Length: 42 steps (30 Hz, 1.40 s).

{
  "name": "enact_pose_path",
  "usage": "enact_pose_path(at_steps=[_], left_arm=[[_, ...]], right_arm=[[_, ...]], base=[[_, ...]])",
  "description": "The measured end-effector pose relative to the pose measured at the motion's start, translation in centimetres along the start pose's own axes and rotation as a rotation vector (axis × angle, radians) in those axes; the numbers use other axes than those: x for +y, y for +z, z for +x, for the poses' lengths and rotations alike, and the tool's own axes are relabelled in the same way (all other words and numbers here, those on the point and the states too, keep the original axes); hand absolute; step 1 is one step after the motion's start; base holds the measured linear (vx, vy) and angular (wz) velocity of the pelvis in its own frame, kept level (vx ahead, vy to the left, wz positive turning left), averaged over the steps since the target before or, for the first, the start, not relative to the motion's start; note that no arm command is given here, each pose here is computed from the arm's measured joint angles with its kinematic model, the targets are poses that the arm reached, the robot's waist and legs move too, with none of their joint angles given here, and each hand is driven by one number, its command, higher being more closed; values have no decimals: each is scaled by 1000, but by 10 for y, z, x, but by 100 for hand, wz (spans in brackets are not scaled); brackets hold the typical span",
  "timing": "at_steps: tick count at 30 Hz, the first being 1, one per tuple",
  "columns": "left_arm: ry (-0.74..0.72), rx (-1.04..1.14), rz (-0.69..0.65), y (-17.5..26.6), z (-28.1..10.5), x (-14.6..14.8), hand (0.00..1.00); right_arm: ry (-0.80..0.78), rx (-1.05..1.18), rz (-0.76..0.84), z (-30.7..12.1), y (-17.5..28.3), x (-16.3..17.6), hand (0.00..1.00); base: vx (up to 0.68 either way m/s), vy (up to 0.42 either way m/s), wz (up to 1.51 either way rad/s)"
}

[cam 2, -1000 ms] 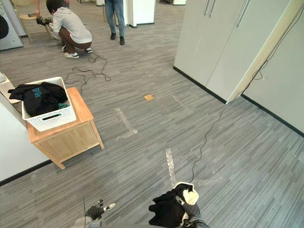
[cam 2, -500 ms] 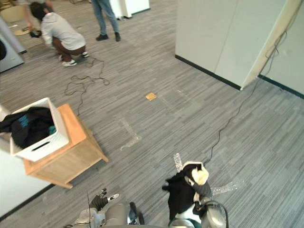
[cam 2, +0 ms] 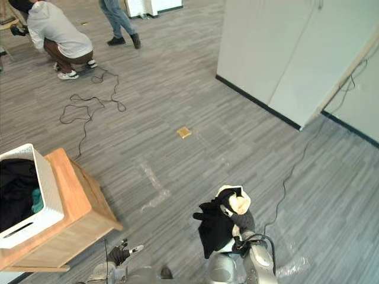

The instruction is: Tidy the bed and pick cloth on bed and put in laundry

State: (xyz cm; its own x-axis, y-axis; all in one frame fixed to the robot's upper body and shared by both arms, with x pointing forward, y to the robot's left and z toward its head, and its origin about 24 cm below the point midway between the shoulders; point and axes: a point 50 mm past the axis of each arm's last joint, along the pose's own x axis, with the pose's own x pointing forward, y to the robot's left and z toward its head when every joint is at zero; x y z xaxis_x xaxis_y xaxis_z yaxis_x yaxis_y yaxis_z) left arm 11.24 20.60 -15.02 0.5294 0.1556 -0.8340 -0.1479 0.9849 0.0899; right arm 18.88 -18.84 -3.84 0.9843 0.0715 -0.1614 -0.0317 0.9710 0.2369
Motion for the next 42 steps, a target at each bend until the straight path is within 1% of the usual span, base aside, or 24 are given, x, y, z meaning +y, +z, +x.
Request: enact_pose_path(at_steps=[3, 4, 6, 7, 9, 12, 15, 17, 20, 22, 23, 27, 29, 32, 34, 36, 37, 38, 39, 40, 42], left_arm=[[-5, 18, -46, -9, -3, -7, 0], [7, 13, -91, -9, -3, -7, 0], [15, 3, -133, -8, -4, -6, 0], [20, 4, -135, -9, -4, -3, 0], [31, 43, -122, -26, -11, 5, 0], [29, 73, -132, -41, -17, 7, 0], [42, 112, -140, -57, -23, 8, 0], [48, 144, -161, -68, -29, 7, 0], [92, 201, -184, -83, -36, 19, 0], [96, 221, -153, -82, -35, 22, 0], [97, 213, -118, -78, -33, 25, 0], [95, 190, -64, -72, -32, 31, 0], [82, 144, -33, -57, -25, 32, 0], [67, 109, 0, -42, -18, 32, 0], [72, 113, 9, -44, -19, 35, 0], [84, 116, 5, -49, -23, 40, 0], [72, 122, 6, -52, -24, 36, 0], [44, 127, -26, -57, -25, 24, 0], [29, 123, -30, -56, -24, 20, 0], [-9, 95, -14, -48, -20, 13, 0], [-40, 69, -3, -41, -17, 9, 0]], right_arm=[[48, -32, -27, 5, 11, 3, 100], [77, -59, -39, 10, 20, 5, 100], [95, -67, -58, 11, 26, 6, 100], [95, -61, -71, 11, 26, 5, 100], [96, -76, -73, 12, 29, 6, 100], [86, -114, -81, 13, 38, 3, 100], [44, -118, -100, 13, 41, -4, 100], [42, -118, -110, 15, 43, -3, 100], [58, -155, -101, 23, 50, 2, 100], [46, -183, -91, 29, 57, 3, 100], [47, -194, -75, 32, 58, 7, 100], [69, -203, -53, 34, 57, 21, 100], [76, -282, -51, 29, 74, 25, 100], [95, -340, -52, 19, 85, 31, 100], [109, -334, -40, 14, 82, 36, 100], [162, -323, -56, 15, 80, 43, 100], [189, -319, -73, 16, 81, 44, 100], [220, -321, -118, 17, 85, 41, 100], [226, -326, -138, 19, 87, 40, 100], [231, -335, -168, 21, 92, 39, 100], [242, -338, -217, 25, 96, 39, 100]], base=[[360, -535, 77], [234, -363, 65], [262, -386, 78], [318, -364, 61], [281, -266, 45], [307, -124, 53], [387, -49, 56], [619, 26, 14], [525, 31, -7], [618, 42, 48], [524, 52, 88], [486, -89, 95], [357, -219, 130], [303, -315, 153], [305, -455, 125], [318, -554, 93], [258, -500, 59], [235, -444, 59], [214, -345, 113], [189, -324, 128], [162, -328, 154]])
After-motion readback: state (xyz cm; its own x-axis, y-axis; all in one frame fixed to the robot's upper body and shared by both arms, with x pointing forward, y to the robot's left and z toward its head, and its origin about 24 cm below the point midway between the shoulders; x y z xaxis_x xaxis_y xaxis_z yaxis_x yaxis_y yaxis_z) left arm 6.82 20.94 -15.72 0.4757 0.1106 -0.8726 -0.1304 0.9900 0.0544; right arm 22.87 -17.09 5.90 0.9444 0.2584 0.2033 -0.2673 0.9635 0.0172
